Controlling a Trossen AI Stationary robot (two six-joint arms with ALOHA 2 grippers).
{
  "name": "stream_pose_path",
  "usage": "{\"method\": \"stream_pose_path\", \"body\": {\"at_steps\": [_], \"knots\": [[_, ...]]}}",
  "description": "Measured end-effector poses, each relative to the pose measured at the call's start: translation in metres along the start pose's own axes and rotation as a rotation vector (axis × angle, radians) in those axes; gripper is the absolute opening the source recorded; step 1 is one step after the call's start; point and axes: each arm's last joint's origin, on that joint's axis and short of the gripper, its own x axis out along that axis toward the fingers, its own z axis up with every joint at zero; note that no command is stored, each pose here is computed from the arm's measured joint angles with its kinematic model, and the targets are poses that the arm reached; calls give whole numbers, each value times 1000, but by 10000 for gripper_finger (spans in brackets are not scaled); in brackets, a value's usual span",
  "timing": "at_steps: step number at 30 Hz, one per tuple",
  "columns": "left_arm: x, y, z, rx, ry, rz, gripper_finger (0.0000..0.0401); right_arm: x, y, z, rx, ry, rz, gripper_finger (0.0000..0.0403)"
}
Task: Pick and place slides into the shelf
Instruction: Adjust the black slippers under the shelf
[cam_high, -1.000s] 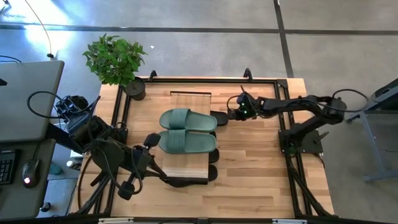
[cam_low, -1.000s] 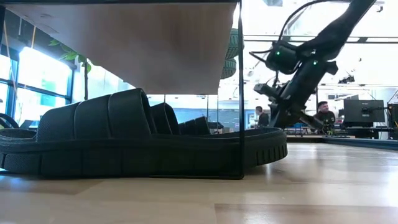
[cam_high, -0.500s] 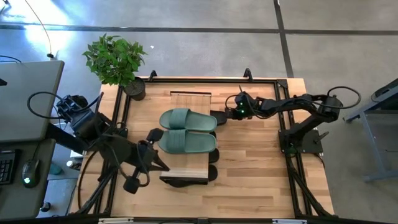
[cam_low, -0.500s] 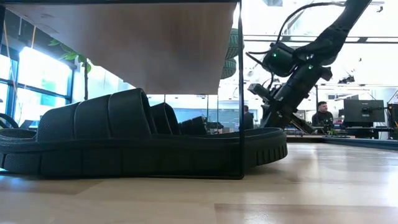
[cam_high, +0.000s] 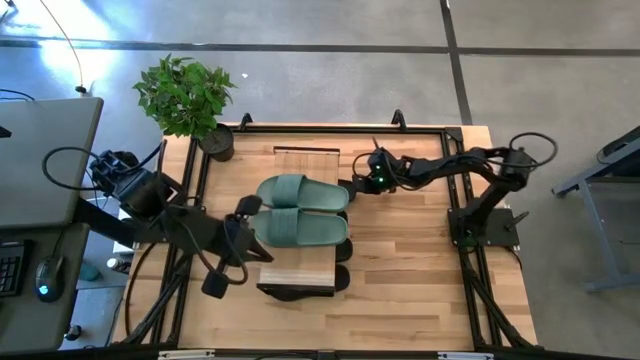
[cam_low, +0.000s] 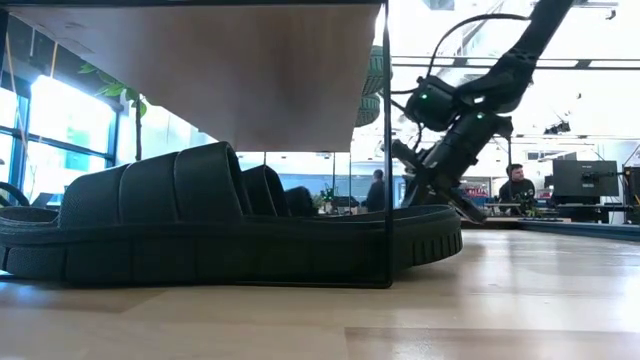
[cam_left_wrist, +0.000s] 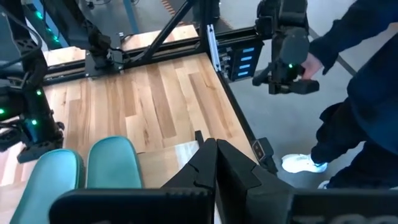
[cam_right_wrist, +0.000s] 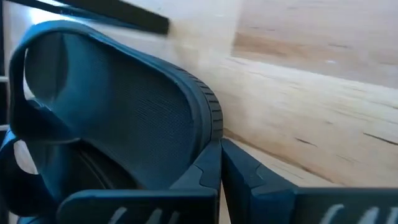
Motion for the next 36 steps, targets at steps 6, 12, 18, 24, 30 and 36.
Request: {"method": "stream_pose_path", "body": {"at_steps": [6,12,18,24,30,36], "knots": [[-5,2,0,-6,-8,0,0,9,14,10,-20,9,25,0],[-9,3,-2,-7,-5,12,0,11,14,10,-33,38,-19,0],[-10,4,-4,-11,10,31,0,11,11,8,-47,58,-50,0],[-10,4,-4,-10,14,32,0,9,11,6,-64,94,-53,0],[-10,5,-5,-7,26,35,0,-18,26,-27,-169,202,-116,0],[-10,5,-7,2,43,39,0,-52,49,-83,-241,228,-177,0]]}}
